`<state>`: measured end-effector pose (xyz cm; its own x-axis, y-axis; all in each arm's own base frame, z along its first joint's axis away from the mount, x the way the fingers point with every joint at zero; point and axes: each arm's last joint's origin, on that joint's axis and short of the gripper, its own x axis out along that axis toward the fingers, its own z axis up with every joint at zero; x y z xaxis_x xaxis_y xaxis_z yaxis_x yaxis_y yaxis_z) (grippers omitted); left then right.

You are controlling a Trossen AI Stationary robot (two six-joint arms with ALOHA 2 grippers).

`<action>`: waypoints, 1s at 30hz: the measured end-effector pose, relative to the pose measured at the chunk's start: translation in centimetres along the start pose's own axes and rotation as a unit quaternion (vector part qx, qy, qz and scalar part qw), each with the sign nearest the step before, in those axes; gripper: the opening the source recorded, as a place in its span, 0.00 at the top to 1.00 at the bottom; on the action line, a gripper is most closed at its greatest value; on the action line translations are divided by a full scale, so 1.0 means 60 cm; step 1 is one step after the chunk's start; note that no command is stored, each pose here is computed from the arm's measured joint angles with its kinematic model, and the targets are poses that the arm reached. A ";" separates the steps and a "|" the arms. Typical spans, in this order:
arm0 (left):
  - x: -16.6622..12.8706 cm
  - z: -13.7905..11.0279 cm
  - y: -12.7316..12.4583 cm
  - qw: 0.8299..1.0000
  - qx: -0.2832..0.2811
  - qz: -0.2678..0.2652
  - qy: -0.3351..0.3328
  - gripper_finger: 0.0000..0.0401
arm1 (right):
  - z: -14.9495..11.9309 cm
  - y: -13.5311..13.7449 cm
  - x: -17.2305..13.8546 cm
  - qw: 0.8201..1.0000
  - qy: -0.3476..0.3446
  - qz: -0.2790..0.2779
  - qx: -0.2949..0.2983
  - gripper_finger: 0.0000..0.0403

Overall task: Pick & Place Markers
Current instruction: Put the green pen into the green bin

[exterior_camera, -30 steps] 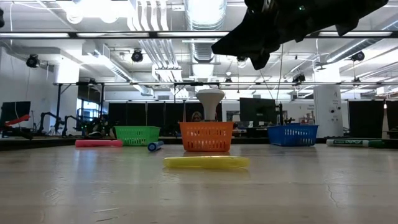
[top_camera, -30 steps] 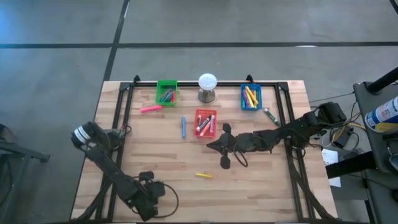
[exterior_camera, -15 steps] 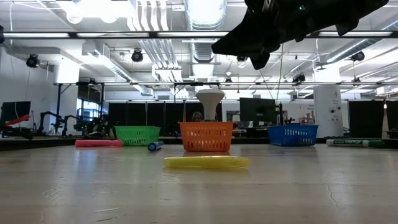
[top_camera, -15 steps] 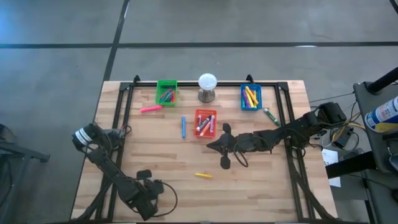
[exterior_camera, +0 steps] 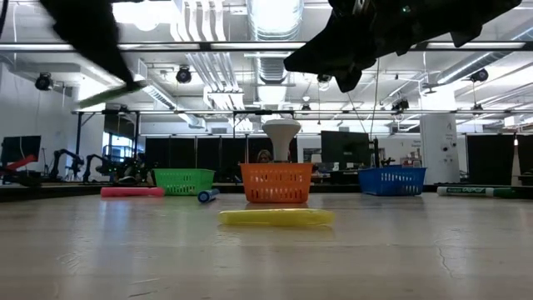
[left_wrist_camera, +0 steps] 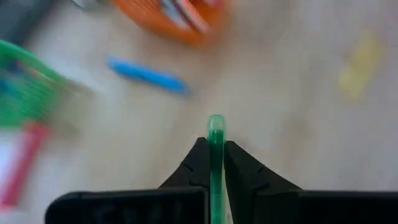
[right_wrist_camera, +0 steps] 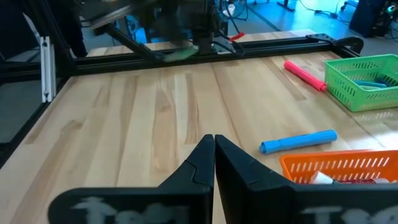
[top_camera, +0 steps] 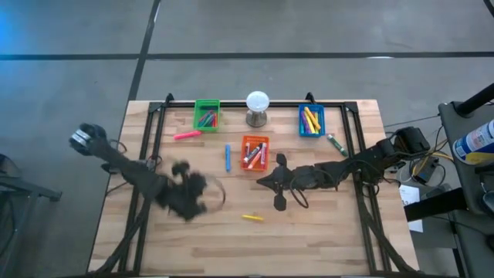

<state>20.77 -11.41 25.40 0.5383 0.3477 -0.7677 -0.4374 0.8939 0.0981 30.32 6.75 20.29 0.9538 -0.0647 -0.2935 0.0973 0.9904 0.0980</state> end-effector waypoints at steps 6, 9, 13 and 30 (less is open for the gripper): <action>0.026 0.081 0.146 0.990 -0.038 0.050 -0.128 0.95 | 0.000 0.000 0.000 1.000 0.000 0.000 -0.010 0.98; 0.054 0.105 0.231 0.981 -0.074 0.052 -0.171 0.95 | 0.000 0.000 0.000 1.000 0.000 0.000 -0.011 0.98; 0.103 0.108 0.353 0.964 -0.149 0.053 -0.214 0.94 | 0.000 -0.001 0.000 1.000 0.000 -0.004 -0.014 0.98; 0.276 0.046 0.529 0.941 -0.277 0.106 -0.164 0.94 | 0.000 -0.001 0.000 0.999 -0.003 -0.008 -0.039 0.98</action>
<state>17.80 23.53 17.56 0.5507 0.6507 -0.5228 -0.8191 0.5420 -0.1882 30.31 6.70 20.30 0.9542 -0.0811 -0.2881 0.0905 0.9957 0.0195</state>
